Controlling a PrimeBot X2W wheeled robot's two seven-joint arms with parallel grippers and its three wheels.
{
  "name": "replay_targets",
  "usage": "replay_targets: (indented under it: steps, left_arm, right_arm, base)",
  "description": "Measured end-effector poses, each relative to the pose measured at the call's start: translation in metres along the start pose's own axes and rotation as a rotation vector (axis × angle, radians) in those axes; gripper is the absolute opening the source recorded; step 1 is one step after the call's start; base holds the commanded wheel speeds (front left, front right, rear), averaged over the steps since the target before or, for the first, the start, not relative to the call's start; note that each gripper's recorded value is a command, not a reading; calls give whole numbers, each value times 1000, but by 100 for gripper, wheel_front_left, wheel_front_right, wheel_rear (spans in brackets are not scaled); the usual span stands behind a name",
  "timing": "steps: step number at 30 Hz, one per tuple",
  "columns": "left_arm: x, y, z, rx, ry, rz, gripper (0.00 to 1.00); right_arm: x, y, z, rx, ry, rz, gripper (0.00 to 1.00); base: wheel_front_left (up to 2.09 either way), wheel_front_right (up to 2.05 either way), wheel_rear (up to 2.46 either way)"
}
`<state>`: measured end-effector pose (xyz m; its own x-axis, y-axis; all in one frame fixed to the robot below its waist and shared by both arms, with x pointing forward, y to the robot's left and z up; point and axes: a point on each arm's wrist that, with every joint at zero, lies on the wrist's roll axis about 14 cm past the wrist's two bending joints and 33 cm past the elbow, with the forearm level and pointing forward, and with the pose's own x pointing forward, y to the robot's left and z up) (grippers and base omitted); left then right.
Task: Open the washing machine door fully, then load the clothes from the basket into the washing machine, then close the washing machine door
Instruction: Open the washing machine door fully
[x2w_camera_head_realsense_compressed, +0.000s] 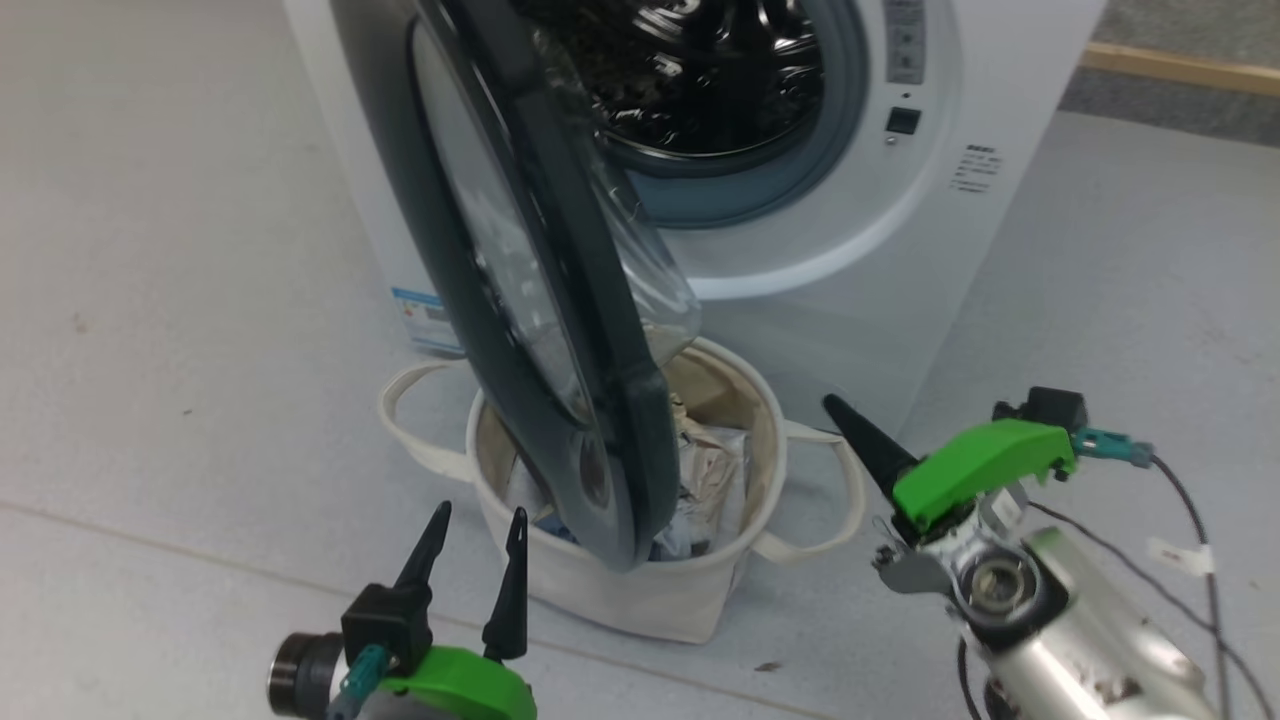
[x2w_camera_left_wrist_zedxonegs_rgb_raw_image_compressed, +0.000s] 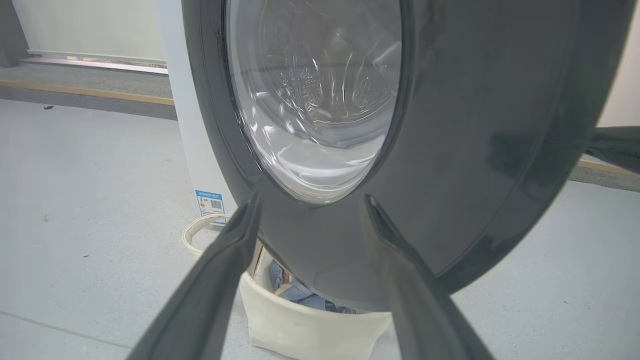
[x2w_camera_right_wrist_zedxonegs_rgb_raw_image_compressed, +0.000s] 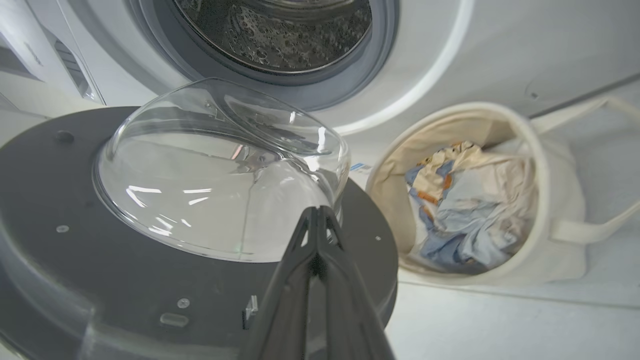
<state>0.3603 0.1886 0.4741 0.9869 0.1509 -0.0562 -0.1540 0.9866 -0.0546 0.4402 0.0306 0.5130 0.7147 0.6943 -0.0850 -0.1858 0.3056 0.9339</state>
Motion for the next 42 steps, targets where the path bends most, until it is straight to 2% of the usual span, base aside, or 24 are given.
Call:
replay_targets:
  steps: [3, 6, 11, 13, 14, 15, 16, 17, 22, 27, 42]
  left_arm:
    - [1, -5, 5, 0, -17, -17, 100]
    - [-2, -11, 2, -3, -9, -35, 100]
    - [-2, -21, 2, -6, -11, -69, 100]
    - [-1, -22, 3, -5, -15, -73, 100]
    - [0, -24, 4, 0, -20, -77, 100]
    - [1, -24, 5, 1, -22, -80, 100]
    - [1, -25, 5, 4, -23, -82, 100]
    - [1, -25, 6, 5, -24, -83, 100]
    - [2, -27, 7, 7, -30, -92, 100]
    - [2, -26, 9, 9, -34, -90, 100]
    - [1, -21, 7, 10, -31, -76, 100]
  right_arm:
    - [-20, -2, 7, -318, -64, -7, 0]
    - [-40, -9, 9, -531, -128, -12, 0]
    - [-67, -24, 8, -825, -147, -37, 0]
    - [-71, -25, 12, -867, -163, -47, 0]
    - [-76, -26, 20, -900, -195, -64, 25]
    - [-81, -27, 30, -921, -240, -88, 25]
    - [-86, -29, 38, -936, -280, -116, 95]
    - [-91, -31, 40, -958, -300, -138, 100]
    - [-107, -47, 3, -981, -283, -205, 100]
    - [-114, -52, 17, -996, -330, -261, 100]
    - [-113, -66, 12, -963, -306, -301, 100]
  base:
    - [0, 0, 0]
    - [0, 0, 0]
    - [0, 0, 0]
    - [0, 0, 0]
    - [0, 0, 0]
    - [0, 0, 0]
    - [0, 0, 0]
    - [0, 0, 0]
    - [0, 0, 0]
    - [0, 0, 0]
    - [0, 0, 0]
